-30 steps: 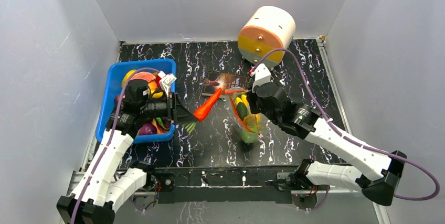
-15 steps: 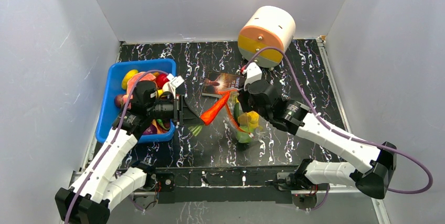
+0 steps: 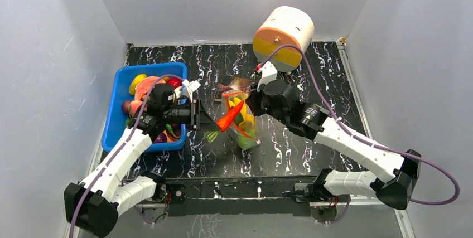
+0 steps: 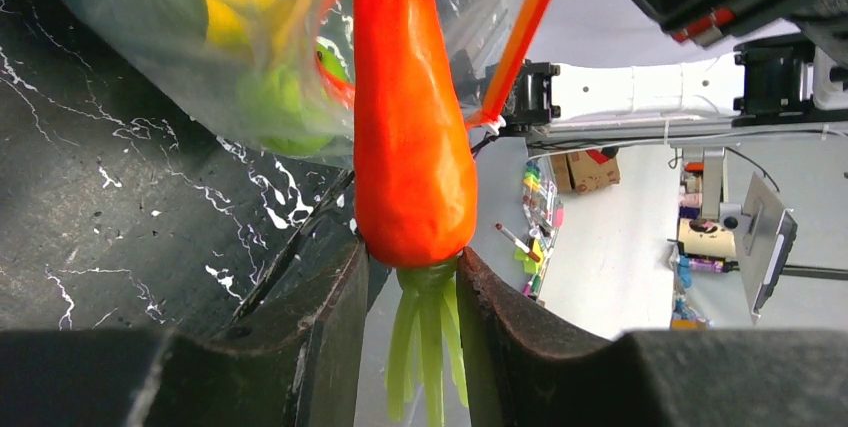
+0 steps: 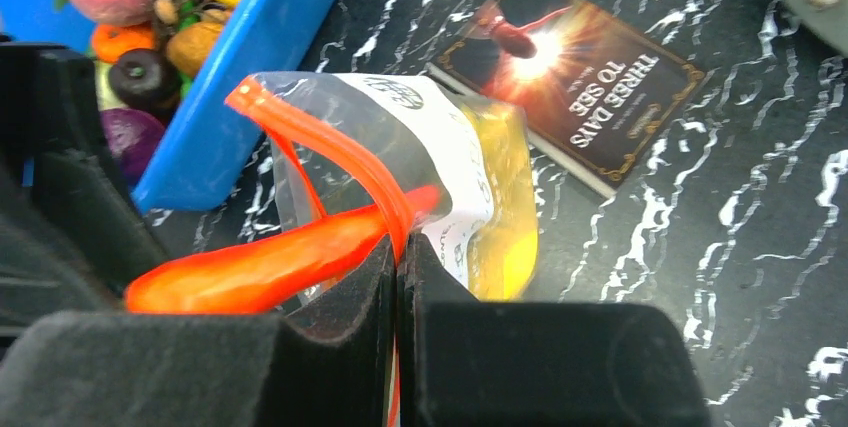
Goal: Place the food in the zip-top bag and seal the zipper
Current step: Place the fake vegetable in the zipper food storage bag.
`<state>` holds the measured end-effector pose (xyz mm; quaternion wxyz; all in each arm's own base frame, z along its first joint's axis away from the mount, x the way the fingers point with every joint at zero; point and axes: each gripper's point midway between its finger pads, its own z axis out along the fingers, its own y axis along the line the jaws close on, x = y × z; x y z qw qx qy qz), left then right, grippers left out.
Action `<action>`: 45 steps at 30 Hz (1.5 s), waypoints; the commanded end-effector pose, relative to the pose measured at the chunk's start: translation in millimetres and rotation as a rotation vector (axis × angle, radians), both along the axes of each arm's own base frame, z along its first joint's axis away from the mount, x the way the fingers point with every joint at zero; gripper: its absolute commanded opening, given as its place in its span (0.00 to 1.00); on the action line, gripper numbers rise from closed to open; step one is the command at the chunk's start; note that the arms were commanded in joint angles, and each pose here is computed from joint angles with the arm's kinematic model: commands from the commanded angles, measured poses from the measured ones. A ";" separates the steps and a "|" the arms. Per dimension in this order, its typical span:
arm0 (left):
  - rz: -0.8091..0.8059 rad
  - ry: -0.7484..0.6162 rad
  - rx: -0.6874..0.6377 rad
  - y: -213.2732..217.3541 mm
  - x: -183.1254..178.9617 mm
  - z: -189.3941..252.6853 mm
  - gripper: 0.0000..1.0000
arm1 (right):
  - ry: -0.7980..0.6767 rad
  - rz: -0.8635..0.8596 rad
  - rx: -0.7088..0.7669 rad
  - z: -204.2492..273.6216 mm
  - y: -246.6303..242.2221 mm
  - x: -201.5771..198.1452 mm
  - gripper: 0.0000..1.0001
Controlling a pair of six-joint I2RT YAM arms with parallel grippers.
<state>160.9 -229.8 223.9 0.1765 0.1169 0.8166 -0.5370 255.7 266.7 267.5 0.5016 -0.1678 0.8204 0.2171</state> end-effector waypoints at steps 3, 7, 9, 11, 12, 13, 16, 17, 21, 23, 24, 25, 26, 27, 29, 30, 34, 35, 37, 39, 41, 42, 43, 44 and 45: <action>0.052 0.003 0.015 -5.4 19.0 16.4 0.08 | -0.028 0.070 0.246 48.9 26.6 -8.1 0.00; 0.092 0.022 0.040 -8.4 34.6 14.6 0.08 | 0.013 0.074 0.282 41.8 34.7 -9.4 0.00; 0.129 0.034 0.059 -8.7 43.8 11.2 0.08 | 0.035 0.063 0.298 38.7 37.5 -8.3 0.00; 0.177 0.038 0.083 -8.0 54.8 8.5 0.07 | 0.064 0.056 0.321 35.4 41.5 -8.9 0.00; 0.198 0.045 0.082 -8.7 59.9 8.1 0.07 | 0.074 0.055 0.337 35.4 43.2 -9.3 0.00; 0.234 0.042 0.069 -11.0 69.1 9.7 0.07 | 0.093 0.061 0.368 34.1 46.6 -11.9 0.00; 0.276 0.037 0.084 -15.0 83.2 9.9 0.07 | 0.116 0.063 0.447 35.9 51.8 -15.3 0.00; 0.276 0.040 0.087 -18.0 86.6 7.6 0.07 | 0.122 0.062 0.473 36.3 54.4 -14.9 0.00; 0.336 0.042 0.144 -20.6 97.5 -11.3 0.08 | 0.133 0.058 0.540 42.5 62.6 -12.0 0.00; 0.366 0.043 0.182 -21.1 104.3 -21.9 0.08 | 0.129 0.064 0.569 46.9 66.2 -10.9 0.00; 0.364 0.053 0.157 -25.1 103.8 -21.6 0.08 | 0.133 0.069 0.576 46.8 68.6 -10.6 0.00; 0.362 0.063 0.110 -31.0 103.6 -16.9 0.09 | 0.139 0.072 0.578 45.9 70.9 -10.1 0.00; 0.360 0.071 0.080 -35.1 102.5 -13.4 0.14 | 0.141 0.070 0.575 44.6 71.8 -9.1 0.00; 0.359 0.080 0.051 -38.6 101.6 -9.2 0.24 | 0.140 0.065 0.571 43.6 71.5 -7.9 0.00; 0.339 0.098 0.012 -42.4 95.8 -2.6 0.38 | 0.134 0.047 0.560 41.6 68.6 -6.0 0.00; 0.328 0.089 0.007 -42.0 92.1 1.5 0.43 | 0.126 0.040 0.553 42.2 65.7 -5.6 0.00; 0.340 -0.006 0.115 -21.8 83.4 7.3 0.58 | 0.074 -0.016 0.512 45.7 47.1 -2.3 0.00; 0.341 -0.044 0.147 -15.9 82.5 9.7 0.60 | 0.065 -0.030 0.505 46.5 42.8 -1.7 0.00; 0.337 -0.108 0.219 -4.1 80.4 10.7 0.63 | 0.051 -0.042 0.499 48.3 36.7 -2.3 0.00; 0.350 -0.155 0.319 11.2 82.1 7.6 0.64 | 0.048 -0.045 0.504 48.7 33.2 -4.3 0.00; 0.343 -0.174 0.407 23.5 80.7 -0.4 0.64 | 0.048 -0.045 0.514 50.5 31.4 -6.1 0.00; 0.341 -0.180 0.436 27.7 80.2 -3.5 0.63 | 0.050 -0.043 0.518 50.5 31.4 -6.9 0.00; 0.334 -0.187 0.448 29.0 80.1 -5.2 0.63 | 0.049 -0.039 0.523 51.4 31.7 -7.6 0.00; 0.322 -0.196 0.442 27.6 79.7 -4.9 0.63 | 0.050 -0.037 0.524 51.1 31.9 -7.7 0.00; 0.312 -0.204 0.430 25.1 79.8 -4.2 0.62 | 0.050 -0.034 0.528 52.3 32.4 -8.3 0.00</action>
